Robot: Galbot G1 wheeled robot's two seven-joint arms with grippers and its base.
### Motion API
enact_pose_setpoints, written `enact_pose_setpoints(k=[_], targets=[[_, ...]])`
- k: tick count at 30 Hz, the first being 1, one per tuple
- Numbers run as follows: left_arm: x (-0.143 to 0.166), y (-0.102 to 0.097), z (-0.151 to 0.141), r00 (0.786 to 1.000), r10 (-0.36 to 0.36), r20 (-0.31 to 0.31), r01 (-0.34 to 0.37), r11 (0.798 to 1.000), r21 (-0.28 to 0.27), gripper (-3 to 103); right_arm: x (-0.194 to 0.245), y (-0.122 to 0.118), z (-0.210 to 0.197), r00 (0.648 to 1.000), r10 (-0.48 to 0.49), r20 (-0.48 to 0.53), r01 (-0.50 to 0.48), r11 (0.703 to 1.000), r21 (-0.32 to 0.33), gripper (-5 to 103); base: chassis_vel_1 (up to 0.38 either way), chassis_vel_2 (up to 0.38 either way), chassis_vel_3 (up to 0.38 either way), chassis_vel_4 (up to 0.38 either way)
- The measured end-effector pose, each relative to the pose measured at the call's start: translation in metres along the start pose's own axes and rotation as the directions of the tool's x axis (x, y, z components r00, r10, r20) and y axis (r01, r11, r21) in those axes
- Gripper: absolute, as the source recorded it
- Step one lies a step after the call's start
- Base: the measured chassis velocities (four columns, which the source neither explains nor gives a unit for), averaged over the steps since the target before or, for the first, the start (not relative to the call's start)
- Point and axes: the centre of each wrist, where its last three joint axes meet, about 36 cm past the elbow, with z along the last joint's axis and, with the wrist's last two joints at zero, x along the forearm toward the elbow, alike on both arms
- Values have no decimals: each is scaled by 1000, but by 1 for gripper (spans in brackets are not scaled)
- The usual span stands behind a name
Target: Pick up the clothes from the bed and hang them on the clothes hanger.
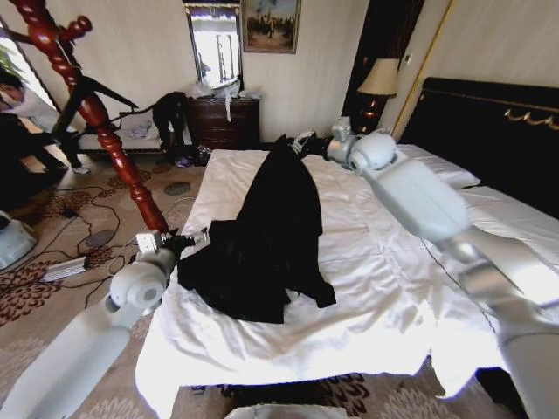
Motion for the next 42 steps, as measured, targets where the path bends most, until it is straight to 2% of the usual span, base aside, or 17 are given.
enact_pose_setpoints(k=[1, 3, 4, 5, 8, 9, 11, 13, 19, 23, 24, 28, 33, 39, 42], targets=[[0, 0, 0, 1000, 0, 0, 0, 1000, 0, 100, 0, 0, 0, 1000, 0, 0, 0, 1000, 0, 0, 0, 0, 0, 0], [-12, -2, 6, 999, 21, -30, -19, 996, 82, 100, 1, 11, -1, 999, -28, 21, 28, 1000, -2, 0, 0, 0, 0, 0], [-12, -2, 6, 999, 21, -30, -19, 996, 82, 100, 1, 11, -1, 999, -28, 21, 28, 1000, -2, 0, 0, 0, 0, 0], [-22, -3, 6, 998, 37, -44, -30, 990, 141, 100, -1, 18, 0, 998, -48, 27, 48, 999, 0, 0, 0, 0, 0, 0], [-61, 3, 1, 993, 76, -93, -44, 953, 300, 100, -11, 32, 3, 995, -90, 35, 91, 996, -3, 0, 0, 0, 0, 0], [-61, 3, 1, 993, 76, -93, -44, 953, 300, 100, -11, 32, 3, 995, -90, 35, 91, 996, -3, 0, 0, 0, 0, 0], [-87, 9, 0, 989, 83, -125, -30, 925, 378, 100, -22, 39, 3, 993, -114, 42, 114, 993, -6, 0, 0, 0, 0, 0], [-108, 11, -2, 987, 77, -144, -9, 906, 424, 100, -26, 41, 2, 991, -128, 45, 128, 992, -2, 0, 0, 0, 0, 0], [-131, 19, 4, 974, 59, -219, 52, 882, 469, 100, -22, 39, -1, 989, -142, 41, 141, 990, 9, 0, 0, 0, 0, 0], [-136, 25, 10, 959, 76, -274, 83, 846, 527, 100, -11, 37, -3, 988, -150, 37, 150, 989, 18, 0, 0, 0, 0, 0], [-136, 25, 10, 959, 76, -274, 83, 846, 527, 100, -11, 37, -3, 988, -150, 37, 150, 989, 18, 0, 0, 0, 0, 0], [-139, 33, 13, 957, 84, -279, 99, 807, 583, 100, -5, 37, -8, 985, -168, 40, 167, 985, 33, 0, 0, 0, 0, 0], [-150, 41, 18, 956, 89, -281, 98, 803, 588, 100, -5, 39, -12, 982, -181, 48, 179, 983, 41, 0, 0, 0, 0, 0], [-179, 51, 23, 948, 103, -301, 88, 824, 560, 100, -9, 47, -20, 976, -209, 61, 206, 977, 50, 0, 0, 0, 0, 0], [-186, 49, 27, 943, 117, -311, 82, 827, 557, 100, -10, 49, -25, 974, -218, 68, 215, 975, 54, 0, 0, 0, 0, 0]])
